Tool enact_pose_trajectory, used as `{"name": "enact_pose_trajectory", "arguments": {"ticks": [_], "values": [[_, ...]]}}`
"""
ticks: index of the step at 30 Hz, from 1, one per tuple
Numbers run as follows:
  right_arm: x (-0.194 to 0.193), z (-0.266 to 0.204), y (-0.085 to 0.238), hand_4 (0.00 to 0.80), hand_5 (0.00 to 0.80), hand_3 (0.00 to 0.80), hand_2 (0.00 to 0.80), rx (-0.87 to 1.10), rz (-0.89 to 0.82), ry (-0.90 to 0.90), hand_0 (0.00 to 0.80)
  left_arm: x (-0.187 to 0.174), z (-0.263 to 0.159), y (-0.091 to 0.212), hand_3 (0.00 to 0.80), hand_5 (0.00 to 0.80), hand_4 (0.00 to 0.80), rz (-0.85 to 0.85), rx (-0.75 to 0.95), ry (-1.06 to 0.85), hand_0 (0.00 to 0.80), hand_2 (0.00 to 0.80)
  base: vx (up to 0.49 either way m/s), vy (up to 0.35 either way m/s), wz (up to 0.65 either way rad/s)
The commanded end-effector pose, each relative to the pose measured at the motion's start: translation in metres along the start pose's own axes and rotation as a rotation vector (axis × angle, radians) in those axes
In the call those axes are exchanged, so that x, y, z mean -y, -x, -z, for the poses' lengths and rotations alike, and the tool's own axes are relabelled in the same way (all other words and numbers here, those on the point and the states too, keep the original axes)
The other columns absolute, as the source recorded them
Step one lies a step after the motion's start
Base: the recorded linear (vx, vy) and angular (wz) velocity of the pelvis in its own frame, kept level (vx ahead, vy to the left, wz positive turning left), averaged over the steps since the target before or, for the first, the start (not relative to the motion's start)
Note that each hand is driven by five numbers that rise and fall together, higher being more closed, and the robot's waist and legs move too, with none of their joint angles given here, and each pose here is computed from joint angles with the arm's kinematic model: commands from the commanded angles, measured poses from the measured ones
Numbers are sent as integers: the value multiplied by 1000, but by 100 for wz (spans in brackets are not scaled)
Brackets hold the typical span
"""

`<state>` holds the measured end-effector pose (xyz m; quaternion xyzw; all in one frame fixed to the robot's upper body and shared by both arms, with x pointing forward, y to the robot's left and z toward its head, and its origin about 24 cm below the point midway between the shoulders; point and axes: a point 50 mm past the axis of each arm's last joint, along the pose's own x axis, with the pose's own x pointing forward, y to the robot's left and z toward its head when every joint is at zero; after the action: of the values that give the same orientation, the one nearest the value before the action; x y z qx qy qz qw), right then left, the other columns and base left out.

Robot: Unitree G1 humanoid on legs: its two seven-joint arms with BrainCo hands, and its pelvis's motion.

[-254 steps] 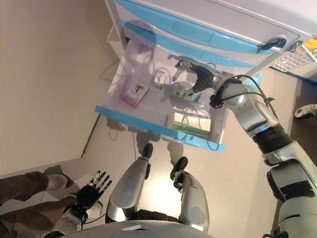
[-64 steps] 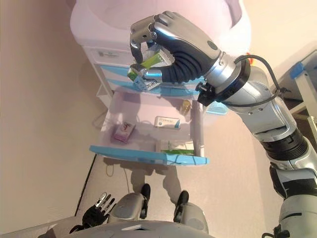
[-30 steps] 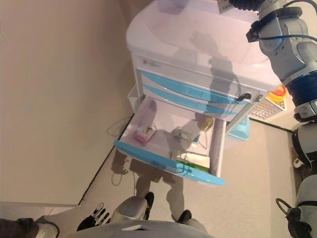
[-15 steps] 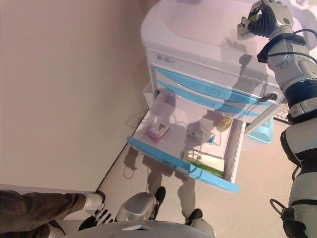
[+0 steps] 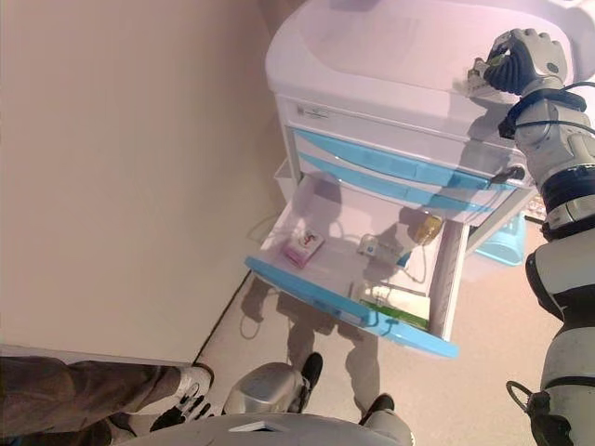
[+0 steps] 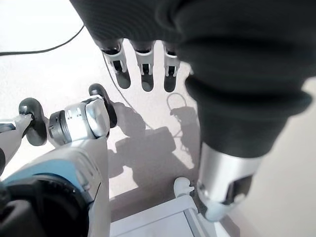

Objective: Open the drawer and pick up the medicine

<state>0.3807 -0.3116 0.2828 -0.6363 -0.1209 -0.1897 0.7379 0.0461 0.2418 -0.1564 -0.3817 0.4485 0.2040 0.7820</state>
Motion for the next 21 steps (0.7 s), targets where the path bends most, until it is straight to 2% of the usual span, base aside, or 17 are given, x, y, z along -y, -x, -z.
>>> {"name": "enact_pose_trajectory", "arguments": {"ticks": [1, 8, 9, 10, 15, 21], "values": [[28, 7, -7, 800, 800, 800, 800, -35, 44, 91, 800, -20, -2, 13, 0, 0, 0, -30, -22, -41, 0, 0, -19, 9, -3], [32, 30, -2, 800, 800, 800, 800, -167, 34, 214, 800, -14, -4, 11, 0, 0, 0, -3, -9, -34, 0, 0, -6, 8, -2], [35, 33, -2, 104, 104, 104, 104, -187, 50, 224, 104, -13, -5, 10, 0, 0, 0, 3, -9, -33, 0, 0, -39, 2, 1], [35, 35, -1, 0, 0, 0, 0, -208, 45, 222, 0, -13, -5, 10, 0, 0, 0, 6, -12, -34, 0, 0, -56, 9, 1], [44, 35, -3, 0, 0, 0, 0, -221, 109, 239, 0, -13, -2, 9, 0, 0, 0, -9, -28, -33, 0, 0, -27, 11, 2], [60, 30, -3, 0, 0, 0, 0, -152, 269, 414, 0, -15, 1, 11, 0, 0, 0, -13, -33, -45, 0, 0, 8, 5, 2]]}}
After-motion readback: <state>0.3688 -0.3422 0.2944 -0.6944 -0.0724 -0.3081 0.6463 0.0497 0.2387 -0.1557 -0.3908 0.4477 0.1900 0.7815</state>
